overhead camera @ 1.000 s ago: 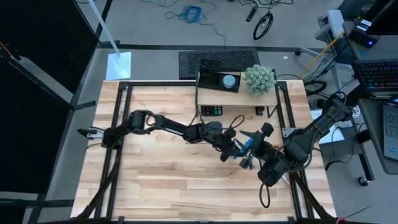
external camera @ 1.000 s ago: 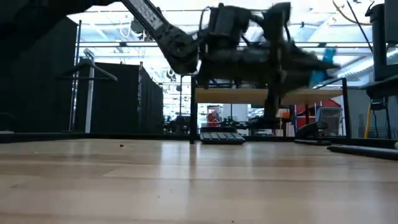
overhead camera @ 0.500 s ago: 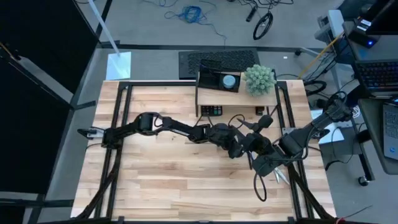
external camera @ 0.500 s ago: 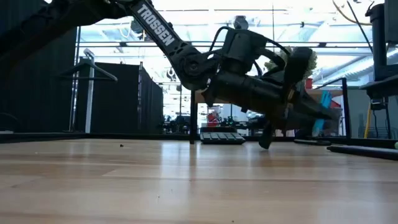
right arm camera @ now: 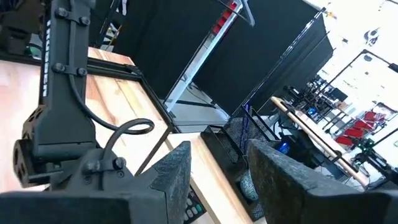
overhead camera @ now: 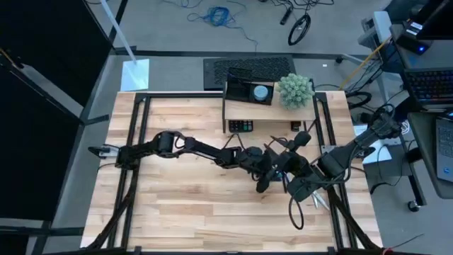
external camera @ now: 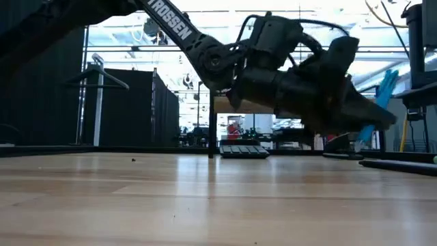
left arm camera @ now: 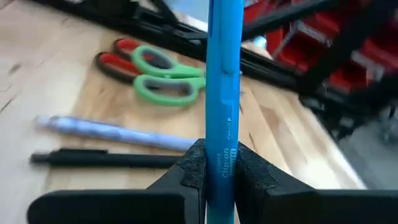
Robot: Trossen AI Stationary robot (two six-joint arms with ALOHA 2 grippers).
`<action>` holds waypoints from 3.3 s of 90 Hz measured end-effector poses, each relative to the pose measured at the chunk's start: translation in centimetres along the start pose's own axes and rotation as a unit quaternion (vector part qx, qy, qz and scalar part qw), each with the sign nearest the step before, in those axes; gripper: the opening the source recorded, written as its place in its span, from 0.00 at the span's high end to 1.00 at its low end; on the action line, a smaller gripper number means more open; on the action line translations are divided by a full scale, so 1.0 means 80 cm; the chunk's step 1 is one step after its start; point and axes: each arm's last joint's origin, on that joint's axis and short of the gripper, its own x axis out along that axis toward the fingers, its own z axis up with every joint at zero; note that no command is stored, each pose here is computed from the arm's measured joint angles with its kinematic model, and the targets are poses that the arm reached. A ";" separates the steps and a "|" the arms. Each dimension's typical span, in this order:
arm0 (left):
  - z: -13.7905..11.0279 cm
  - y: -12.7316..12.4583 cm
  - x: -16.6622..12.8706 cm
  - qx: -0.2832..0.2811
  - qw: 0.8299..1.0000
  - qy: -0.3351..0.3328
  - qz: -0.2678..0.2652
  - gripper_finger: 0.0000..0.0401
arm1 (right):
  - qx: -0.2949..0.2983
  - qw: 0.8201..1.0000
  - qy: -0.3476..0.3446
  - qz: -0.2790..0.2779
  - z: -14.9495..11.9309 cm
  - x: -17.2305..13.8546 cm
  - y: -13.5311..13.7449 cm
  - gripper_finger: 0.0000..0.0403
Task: Pick and place office supplies into organizer
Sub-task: Remove the blue pen from the black desk organizer on the shelf, then remove the green scented candle from the black desk organizer on the shelf
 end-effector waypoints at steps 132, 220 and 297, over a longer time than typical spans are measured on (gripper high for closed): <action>-0.011 0.015 0.003 0.691 0.718 0.086 -0.005 0.84 | 0.005 1.000 0.010 0.024 -0.003 0.000 0.001 0.65; -0.027 -0.007 0.007 0.390 0.902 0.156 0.095 0.58 | 0.006 0.999 0.017 0.036 -0.005 0.000 0.002 0.65; -0.007 0.020 0.008 0.200 0.968 0.101 0.109 0.82 | 0.009 0.999 0.018 0.035 -0.006 0.000 0.001 0.65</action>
